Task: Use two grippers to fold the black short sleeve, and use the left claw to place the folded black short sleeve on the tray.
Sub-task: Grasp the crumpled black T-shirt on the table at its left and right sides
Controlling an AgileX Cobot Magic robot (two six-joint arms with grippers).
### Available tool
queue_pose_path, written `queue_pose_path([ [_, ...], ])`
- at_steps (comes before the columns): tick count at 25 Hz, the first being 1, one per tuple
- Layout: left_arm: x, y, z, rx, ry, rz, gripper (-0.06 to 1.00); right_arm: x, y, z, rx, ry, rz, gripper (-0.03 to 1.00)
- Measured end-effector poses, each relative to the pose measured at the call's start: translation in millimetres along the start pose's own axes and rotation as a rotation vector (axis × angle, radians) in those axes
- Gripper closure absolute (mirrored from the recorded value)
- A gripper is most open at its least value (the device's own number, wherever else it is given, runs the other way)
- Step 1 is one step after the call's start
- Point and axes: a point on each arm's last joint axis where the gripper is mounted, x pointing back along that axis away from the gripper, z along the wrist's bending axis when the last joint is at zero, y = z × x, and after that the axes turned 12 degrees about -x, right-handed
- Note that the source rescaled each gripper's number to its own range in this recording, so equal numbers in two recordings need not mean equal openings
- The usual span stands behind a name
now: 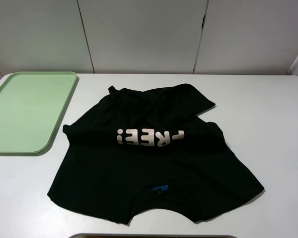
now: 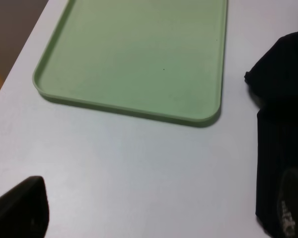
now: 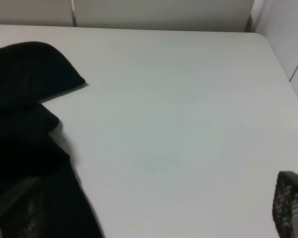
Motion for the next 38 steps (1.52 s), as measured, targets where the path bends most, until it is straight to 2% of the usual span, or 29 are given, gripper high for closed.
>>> queue_pose_path([
  [38, 0.0, 0.0, 0.4, -0.002, 0.004, 0.000, 0.03, 0.0, 0.0, 0.2, -0.001, 0.002, 0.001, -0.03],
])
